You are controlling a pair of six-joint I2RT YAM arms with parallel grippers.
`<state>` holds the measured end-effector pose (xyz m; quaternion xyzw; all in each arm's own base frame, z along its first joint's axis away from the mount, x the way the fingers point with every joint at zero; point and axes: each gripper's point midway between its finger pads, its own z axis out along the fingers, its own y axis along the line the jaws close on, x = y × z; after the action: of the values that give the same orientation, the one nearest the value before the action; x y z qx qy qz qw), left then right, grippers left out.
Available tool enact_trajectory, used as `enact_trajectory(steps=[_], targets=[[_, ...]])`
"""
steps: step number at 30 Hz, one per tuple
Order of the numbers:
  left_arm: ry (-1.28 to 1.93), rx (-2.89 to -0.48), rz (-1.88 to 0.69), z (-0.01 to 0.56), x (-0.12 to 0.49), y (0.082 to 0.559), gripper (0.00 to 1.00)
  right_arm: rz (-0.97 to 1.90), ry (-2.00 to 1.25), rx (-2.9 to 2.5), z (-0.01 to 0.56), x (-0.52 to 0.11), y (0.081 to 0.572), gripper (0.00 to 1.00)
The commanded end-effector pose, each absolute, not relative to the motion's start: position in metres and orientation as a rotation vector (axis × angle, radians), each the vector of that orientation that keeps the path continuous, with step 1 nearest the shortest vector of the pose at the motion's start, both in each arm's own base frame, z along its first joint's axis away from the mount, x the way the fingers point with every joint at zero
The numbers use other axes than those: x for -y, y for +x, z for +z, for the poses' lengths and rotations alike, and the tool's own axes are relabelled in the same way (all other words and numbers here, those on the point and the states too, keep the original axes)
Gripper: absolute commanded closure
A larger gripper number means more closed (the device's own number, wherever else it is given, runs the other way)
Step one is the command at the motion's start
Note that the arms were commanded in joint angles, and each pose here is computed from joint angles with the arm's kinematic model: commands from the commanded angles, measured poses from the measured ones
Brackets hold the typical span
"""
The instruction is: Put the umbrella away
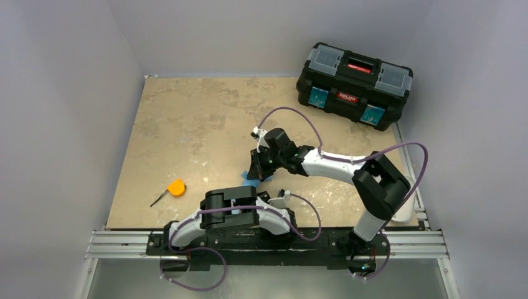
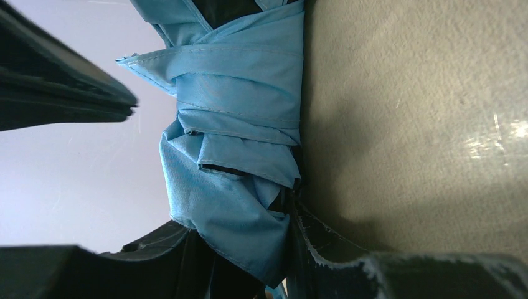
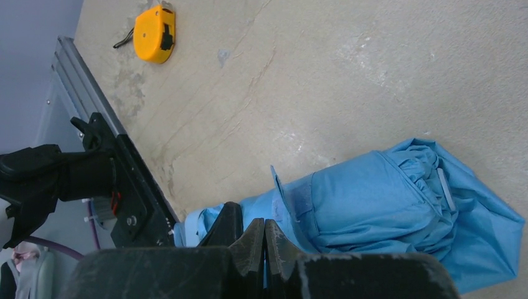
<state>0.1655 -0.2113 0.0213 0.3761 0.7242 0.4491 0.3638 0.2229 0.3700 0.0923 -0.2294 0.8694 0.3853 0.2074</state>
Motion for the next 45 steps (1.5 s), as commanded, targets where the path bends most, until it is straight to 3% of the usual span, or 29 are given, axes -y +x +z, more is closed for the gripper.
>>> enact_trajectory(steps=[1, 19, 27, 34, 40, 45], targets=[[0.821, -2.185, 0.961, -0.042, 0.224, 0.132, 1.0, 1.108, -0.616, -2.41, 0.084, -0.381, 0.229, 1.0], [0.808, -2.192, 0.968, -0.042, 0.221, 0.131, 1.0, 0.933, -0.475, -2.608, -0.013, -0.332, 0.243, 1.0], [0.81, -2.193, 0.967, -0.042, 0.222, 0.132, 1.0, 0.535, -0.518, -2.641, -0.037, -0.3, 0.247, 1.0], [0.798, -2.2, 0.961, -0.039, 0.221, 0.133, 1.0, 0.357, -0.519, -2.691, -0.06, -0.278, 0.232, 1.0], [0.791, -2.201, 0.964, -0.038, 0.219, 0.133, 1.0, 0.308, -0.555, -2.698, -0.071, -0.289, 0.227, 1.0], [0.787, -2.203, 0.955, -0.035, 0.22, 0.133, 1.0, 0.414, -0.596, -2.594, -0.027, -0.34, 0.264, 1.0]])
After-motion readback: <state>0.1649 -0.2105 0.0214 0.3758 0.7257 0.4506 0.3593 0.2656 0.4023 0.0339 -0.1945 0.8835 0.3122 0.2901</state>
